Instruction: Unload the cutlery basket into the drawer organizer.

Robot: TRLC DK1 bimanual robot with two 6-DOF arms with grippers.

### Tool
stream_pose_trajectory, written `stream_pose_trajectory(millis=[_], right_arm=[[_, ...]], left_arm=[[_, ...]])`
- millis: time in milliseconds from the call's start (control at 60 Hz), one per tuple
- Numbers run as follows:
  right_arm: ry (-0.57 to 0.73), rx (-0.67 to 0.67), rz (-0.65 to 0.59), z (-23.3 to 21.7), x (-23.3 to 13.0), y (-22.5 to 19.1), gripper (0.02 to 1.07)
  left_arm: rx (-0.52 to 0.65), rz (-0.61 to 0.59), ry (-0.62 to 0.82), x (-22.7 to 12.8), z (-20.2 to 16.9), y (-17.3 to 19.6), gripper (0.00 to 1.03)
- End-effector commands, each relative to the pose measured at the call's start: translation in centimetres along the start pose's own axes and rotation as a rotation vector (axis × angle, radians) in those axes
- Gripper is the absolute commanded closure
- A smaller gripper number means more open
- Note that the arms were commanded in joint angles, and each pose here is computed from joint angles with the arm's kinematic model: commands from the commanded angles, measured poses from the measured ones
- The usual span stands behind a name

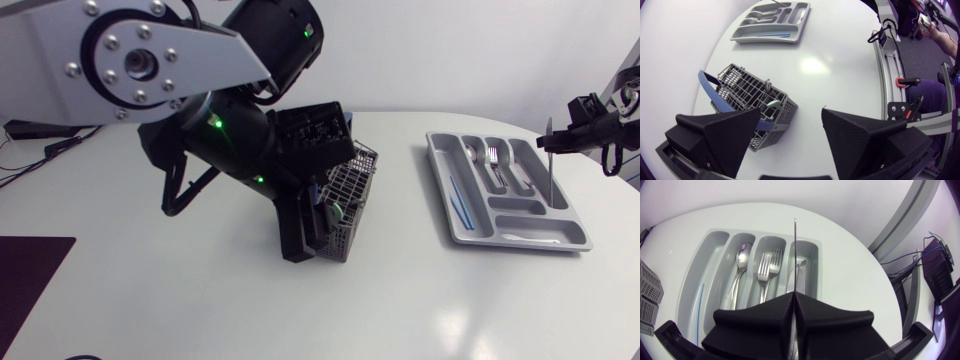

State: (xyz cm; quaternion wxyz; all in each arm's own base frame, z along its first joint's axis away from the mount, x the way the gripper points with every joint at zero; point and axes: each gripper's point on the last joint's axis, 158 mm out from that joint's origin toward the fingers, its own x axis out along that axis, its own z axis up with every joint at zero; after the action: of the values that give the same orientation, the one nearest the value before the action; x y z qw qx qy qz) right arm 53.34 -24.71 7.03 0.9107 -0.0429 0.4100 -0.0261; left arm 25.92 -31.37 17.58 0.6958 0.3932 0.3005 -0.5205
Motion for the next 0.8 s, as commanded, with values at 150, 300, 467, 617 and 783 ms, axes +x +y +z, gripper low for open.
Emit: stream_pose_trajectory(millis=[150, 300, 467, 617, 783], right_arm=[[0.034, 0.033, -0.022, -1.3, 4.4, -0.4, 0.99], [0.046, 0.048, -0.061, -1.7, 6.3, -1.3, 0.98], [0.055, 0.057, -0.106, -1.4, 7.4, -2.2, 0.97], [0.06, 0.059, -0.105, -1.1, 6.7, -1.7, 0.7], [0.013, 0.043, -0.116, 0.4, 3.5, -0.7, 0.39]], left_arm=[[0.005, 0.003, -0.003, -0.3, -0.3, -0.3, 0.06], [0.006, 0.009, -0.008, -0.6, -0.2, -0.3, 0.06], [0.011, 0.014, -0.021, -1.1, 0.0, -0.4, 0.06], [0.01, 0.021, -0.031, -1.7, 0.2, -0.4, 0.06], [0.0, 0.027, -0.039, -2.2, 0.1, -0.6, 0.06]])
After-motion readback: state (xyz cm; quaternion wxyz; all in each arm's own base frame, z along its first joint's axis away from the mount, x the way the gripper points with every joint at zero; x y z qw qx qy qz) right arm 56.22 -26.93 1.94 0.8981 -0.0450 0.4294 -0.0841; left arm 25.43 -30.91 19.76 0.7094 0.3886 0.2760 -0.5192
